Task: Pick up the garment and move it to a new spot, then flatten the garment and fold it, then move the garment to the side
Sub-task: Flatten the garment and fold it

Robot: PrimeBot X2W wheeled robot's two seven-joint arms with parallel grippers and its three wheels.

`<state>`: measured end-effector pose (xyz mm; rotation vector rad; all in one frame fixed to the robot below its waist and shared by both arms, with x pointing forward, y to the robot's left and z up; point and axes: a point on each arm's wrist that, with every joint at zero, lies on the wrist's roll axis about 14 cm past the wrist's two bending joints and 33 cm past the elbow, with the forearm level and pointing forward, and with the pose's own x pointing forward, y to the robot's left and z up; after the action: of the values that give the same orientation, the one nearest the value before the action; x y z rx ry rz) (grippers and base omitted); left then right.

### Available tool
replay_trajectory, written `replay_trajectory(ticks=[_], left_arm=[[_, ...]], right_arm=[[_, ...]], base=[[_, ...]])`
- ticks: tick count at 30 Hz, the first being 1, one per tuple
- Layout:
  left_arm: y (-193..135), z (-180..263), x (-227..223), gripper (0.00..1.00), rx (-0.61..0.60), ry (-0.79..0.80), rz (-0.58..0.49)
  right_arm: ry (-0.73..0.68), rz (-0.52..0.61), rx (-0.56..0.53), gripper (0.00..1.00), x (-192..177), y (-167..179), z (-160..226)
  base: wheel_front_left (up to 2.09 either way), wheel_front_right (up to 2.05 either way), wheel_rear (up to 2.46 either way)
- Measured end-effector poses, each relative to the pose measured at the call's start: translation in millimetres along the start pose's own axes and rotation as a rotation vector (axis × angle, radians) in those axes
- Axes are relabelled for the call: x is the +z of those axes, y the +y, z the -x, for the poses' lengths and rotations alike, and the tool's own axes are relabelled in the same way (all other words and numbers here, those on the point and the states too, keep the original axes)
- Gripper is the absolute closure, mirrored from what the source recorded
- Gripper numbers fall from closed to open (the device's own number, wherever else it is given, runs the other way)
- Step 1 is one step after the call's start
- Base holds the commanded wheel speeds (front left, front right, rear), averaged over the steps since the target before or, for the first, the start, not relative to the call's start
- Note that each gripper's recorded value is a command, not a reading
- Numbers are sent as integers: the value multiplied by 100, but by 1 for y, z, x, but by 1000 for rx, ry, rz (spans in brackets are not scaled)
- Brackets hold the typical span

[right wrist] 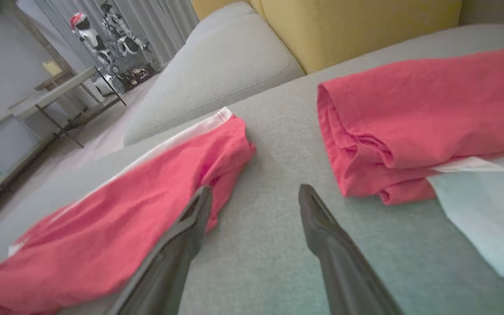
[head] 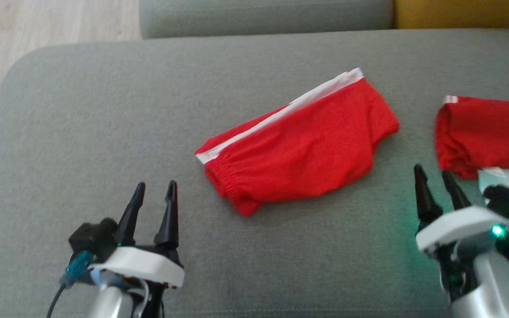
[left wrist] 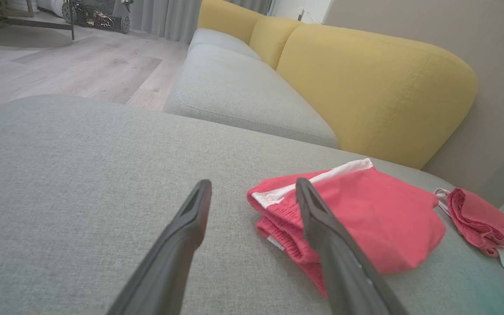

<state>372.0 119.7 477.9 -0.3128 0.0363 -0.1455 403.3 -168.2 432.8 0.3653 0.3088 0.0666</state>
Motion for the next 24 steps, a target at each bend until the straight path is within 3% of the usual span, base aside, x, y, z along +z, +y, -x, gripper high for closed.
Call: replay_trajectory(ticks=[4, 12, 24], left_arm=[[6, -1, -3, 0, 17, 9, 6], [16, 3, -9, 0, 45, 35, -38], [31, 9, -17, 0, 105, 66, -41]], right_arm=[[50, -110, 1, 0, 0, 4, -27], [173, -197, -21, 0, -21, 8, -67], [270, -205, -18, 0, -42, 24, -103]], base=[[0, 0, 0], [0, 0, 0], [0, 0, 0]])
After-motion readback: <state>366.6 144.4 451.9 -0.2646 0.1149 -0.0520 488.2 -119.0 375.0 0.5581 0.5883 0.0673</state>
